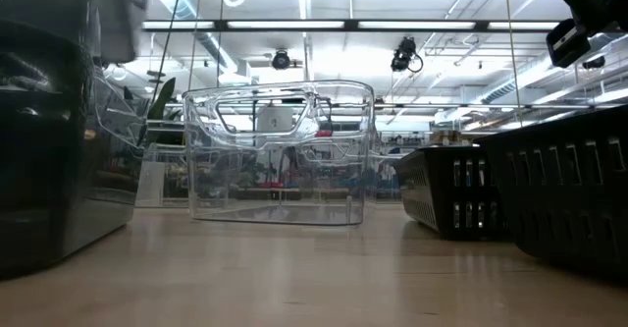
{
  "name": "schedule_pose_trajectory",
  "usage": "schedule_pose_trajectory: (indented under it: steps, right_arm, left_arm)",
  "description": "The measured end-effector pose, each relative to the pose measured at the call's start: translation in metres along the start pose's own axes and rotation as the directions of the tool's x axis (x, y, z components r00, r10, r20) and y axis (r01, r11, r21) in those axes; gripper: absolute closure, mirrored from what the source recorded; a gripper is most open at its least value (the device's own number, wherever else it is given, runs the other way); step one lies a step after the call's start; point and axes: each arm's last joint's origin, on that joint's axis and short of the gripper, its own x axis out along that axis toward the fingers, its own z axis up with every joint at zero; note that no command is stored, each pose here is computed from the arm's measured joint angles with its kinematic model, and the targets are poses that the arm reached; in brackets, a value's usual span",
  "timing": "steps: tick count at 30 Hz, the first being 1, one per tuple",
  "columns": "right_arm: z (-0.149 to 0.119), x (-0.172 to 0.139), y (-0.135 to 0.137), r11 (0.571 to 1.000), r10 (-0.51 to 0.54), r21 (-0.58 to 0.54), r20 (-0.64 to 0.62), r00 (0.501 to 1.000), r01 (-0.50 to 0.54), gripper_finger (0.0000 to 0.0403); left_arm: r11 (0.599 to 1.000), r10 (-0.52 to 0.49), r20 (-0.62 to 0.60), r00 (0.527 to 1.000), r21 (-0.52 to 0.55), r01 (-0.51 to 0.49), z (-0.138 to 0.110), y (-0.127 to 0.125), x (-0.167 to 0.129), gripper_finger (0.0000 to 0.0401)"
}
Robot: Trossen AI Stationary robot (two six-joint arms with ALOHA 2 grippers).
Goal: Stack baskets by color
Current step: Stack the top black bin on the bottom black bin
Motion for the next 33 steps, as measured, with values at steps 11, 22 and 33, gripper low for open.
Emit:
schedule_pose_trajectory:
  steps: [11,22,33]
  right_arm:
    - [0.0,0.0,0.0,1.0,0.0,0.0,0.0,1.0,0.0,0.0321]
    - [0.0,0.0,0.0,1.0,0.0,0.0,0.0,1.0,0.0,0.0321]
    - [0.0,0.0,0.0,1.0,0.0,0.0,0.0,1.0,0.0,0.032]
  left_arm:
    - [0.999,-0.043,-0.006,0.999,-0.029,0.043,-0.005,-0.016,0.014,0.0392]
    - [0.999,0.022,-0.088,0.996,0.045,-0.018,-0.014,-0.019,0.031,0.0392]
    - [0.997,0.03,-0.093,0.995,0.08,-0.022,-0.015,-0.018,0.031,0.0392]
